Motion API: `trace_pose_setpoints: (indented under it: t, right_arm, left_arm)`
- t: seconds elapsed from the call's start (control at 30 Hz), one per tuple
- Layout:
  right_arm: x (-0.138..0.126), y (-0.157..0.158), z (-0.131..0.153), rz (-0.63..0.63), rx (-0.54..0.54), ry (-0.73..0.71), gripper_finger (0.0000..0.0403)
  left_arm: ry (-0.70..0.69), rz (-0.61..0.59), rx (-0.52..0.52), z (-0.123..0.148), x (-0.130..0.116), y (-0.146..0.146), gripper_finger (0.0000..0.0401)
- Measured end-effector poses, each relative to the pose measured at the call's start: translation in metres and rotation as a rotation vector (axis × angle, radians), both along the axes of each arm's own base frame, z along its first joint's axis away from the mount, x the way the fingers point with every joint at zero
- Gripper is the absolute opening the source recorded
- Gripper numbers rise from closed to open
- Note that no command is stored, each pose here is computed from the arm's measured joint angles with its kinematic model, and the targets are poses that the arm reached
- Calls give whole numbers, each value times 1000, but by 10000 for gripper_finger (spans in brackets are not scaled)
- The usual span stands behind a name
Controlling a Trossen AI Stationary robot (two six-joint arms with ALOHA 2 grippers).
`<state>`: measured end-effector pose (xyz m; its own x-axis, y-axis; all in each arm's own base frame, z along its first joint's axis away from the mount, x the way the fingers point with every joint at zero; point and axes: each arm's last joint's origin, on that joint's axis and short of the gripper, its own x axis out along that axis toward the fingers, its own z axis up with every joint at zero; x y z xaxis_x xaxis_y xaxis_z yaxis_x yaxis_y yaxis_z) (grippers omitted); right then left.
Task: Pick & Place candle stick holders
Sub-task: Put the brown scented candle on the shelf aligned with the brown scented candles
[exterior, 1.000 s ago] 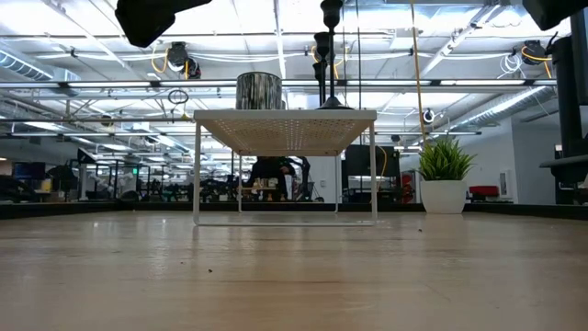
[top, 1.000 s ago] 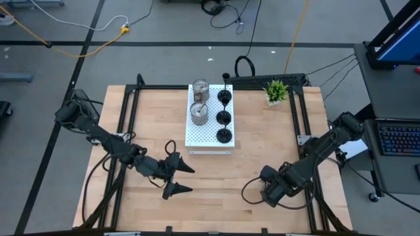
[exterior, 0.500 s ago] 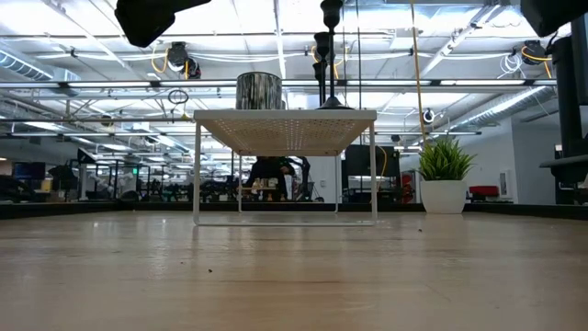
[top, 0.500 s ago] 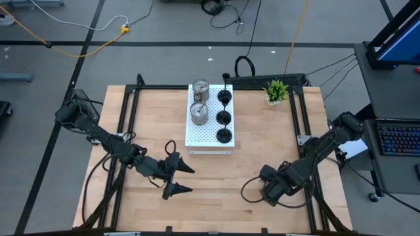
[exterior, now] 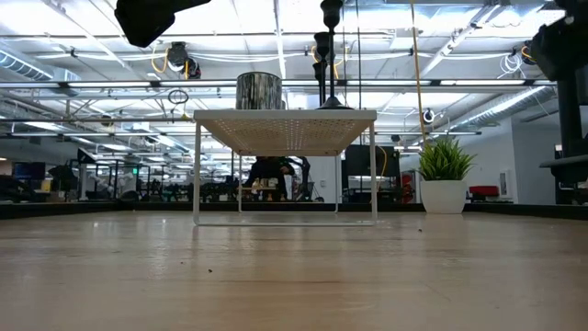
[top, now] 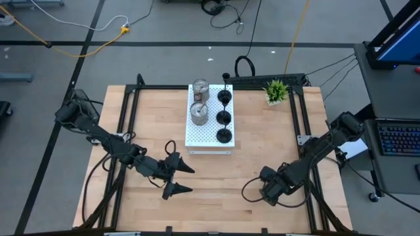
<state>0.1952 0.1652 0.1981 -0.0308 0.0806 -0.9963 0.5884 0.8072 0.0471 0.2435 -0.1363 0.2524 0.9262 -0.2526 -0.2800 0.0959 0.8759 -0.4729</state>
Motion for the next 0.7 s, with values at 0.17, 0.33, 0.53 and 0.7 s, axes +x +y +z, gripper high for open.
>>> trace_pose_setpoints:
  t: [0.17, 0.33, 0.53, 0.7]
  right_arm:
    - [-3, -4, -12, -6, -1, 3, 396]
    - [-2, -4, -14, -27, 2, 0, 396]
    - [-3, -3, -12, -31, 47, 29, 396]
    - [-3, -2, -12, -14, 51, 25, 396]
  left_arm:
    - [1, 1, -3, 0, 0, 0, 395]
    - [3, 4, -12, 0, 0, 0, 395]
    - [4, 4, -13, 0, 0, 0, 395]
    - [4, 4, -13, 0, 0, 0, 395]
